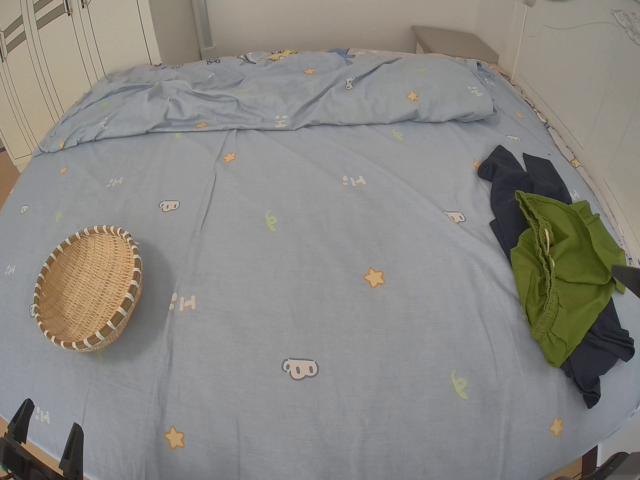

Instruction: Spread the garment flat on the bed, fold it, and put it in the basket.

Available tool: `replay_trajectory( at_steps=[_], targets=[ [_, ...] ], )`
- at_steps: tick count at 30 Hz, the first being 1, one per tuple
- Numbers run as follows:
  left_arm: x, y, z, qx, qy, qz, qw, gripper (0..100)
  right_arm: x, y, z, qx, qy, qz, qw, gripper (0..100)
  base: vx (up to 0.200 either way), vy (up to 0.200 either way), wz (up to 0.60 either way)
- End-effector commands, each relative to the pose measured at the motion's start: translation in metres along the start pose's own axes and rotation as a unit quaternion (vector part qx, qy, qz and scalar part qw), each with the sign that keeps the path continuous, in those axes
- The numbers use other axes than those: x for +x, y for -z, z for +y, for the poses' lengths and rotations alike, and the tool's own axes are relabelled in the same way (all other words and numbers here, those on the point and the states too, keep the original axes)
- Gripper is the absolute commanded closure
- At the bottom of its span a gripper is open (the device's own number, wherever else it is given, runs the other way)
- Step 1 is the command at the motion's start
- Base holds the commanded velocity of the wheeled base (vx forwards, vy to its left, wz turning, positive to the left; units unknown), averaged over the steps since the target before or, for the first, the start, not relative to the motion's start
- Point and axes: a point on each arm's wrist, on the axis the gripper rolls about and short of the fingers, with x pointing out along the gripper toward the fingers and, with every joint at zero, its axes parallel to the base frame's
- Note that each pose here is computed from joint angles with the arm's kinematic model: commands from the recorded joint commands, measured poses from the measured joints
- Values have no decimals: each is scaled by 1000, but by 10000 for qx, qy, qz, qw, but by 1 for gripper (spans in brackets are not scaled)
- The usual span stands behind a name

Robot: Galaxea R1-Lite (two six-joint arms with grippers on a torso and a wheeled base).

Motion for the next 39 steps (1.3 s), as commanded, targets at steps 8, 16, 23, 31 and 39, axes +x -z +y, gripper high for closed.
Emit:
replay_trajectory(
  at_steps=[8,16,23,31,39],
  targets=[
    [0,5,0,1,-2,1,10000,0,220,-36,12,-432,1347,1934,9709,0,0,0,0],
    [0,5,0,1,-2,1,10000,0,250,-31,6,-351,1455,2034,9676,0,0,0,0],
    [0,5,0,1,-2,1,10000,0,254,-30,3,-330,1492,2067,9664,0,0,0,0],
    [0,5,0,1,-2,1,10000,0,265,-25,-3,-270,1564,2166,9633,0,0,0,0],
    [0,5,0,1,-2,1,10000,0,277,-19,-2,-303,1553,2297,9603,100,0,0,0]
  ],
)
